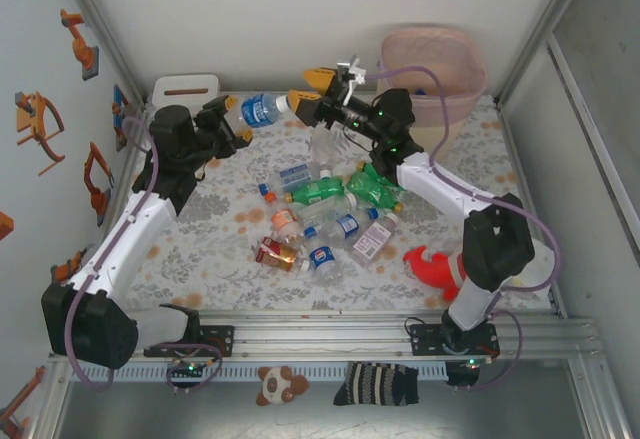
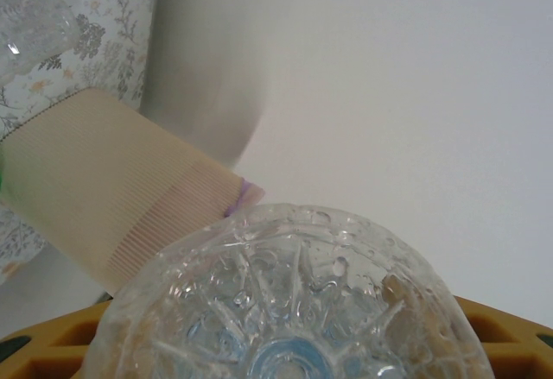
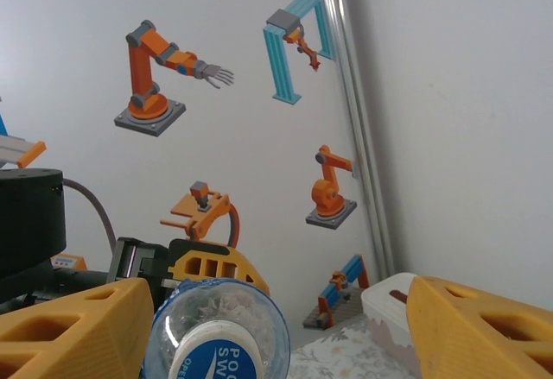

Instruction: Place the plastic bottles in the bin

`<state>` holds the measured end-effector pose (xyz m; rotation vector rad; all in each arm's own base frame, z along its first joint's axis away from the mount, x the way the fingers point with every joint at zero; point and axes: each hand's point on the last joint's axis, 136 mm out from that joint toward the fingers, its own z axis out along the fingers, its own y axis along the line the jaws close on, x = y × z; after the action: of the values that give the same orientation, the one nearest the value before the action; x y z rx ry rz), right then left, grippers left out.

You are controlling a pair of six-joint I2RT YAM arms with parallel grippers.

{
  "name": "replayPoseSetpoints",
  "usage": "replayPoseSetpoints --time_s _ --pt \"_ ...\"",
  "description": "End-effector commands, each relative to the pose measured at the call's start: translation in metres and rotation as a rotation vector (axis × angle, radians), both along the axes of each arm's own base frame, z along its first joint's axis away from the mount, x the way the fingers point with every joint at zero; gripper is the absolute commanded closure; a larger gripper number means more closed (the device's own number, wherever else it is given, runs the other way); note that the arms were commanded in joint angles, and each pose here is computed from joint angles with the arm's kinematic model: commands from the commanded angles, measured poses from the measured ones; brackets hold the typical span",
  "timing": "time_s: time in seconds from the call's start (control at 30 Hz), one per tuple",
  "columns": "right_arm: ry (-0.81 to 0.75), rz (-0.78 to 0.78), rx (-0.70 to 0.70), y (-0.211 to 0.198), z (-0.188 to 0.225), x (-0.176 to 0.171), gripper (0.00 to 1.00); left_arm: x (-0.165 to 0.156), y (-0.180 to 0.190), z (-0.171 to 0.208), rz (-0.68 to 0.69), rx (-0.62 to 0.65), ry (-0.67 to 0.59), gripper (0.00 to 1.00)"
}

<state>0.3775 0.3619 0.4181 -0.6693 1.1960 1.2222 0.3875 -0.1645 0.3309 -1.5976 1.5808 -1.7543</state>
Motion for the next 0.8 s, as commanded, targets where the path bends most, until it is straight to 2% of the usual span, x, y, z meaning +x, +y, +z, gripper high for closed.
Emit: replayPoseSetpoints --time_s 0.0,0.17,0.57,0.77 --pt "-0.099 0.026 0.091 0.007 0.034 -0.015 0.25 -0.003 0.001 0.034 0.033 -0.12 -0.034 0.58" --pt "-0.081 0.067 0.108 0.023 0.025 -0.017 0.34 -0.005 0.001 0.037 0.037 -0.119 -0.037 0.58" --pt "-0.057 0.087 0.13 0.029 0.02 -0.016 0.62 -0.002 -0.003 0.035 0.039 -0.123 -0.039 0.59" --pt "-0.036 0.099 0.15 0.031 0.017 -0.012 0.64 -0.003 -0.005 0.037 0.036 -0.129 -0.044 0.59"
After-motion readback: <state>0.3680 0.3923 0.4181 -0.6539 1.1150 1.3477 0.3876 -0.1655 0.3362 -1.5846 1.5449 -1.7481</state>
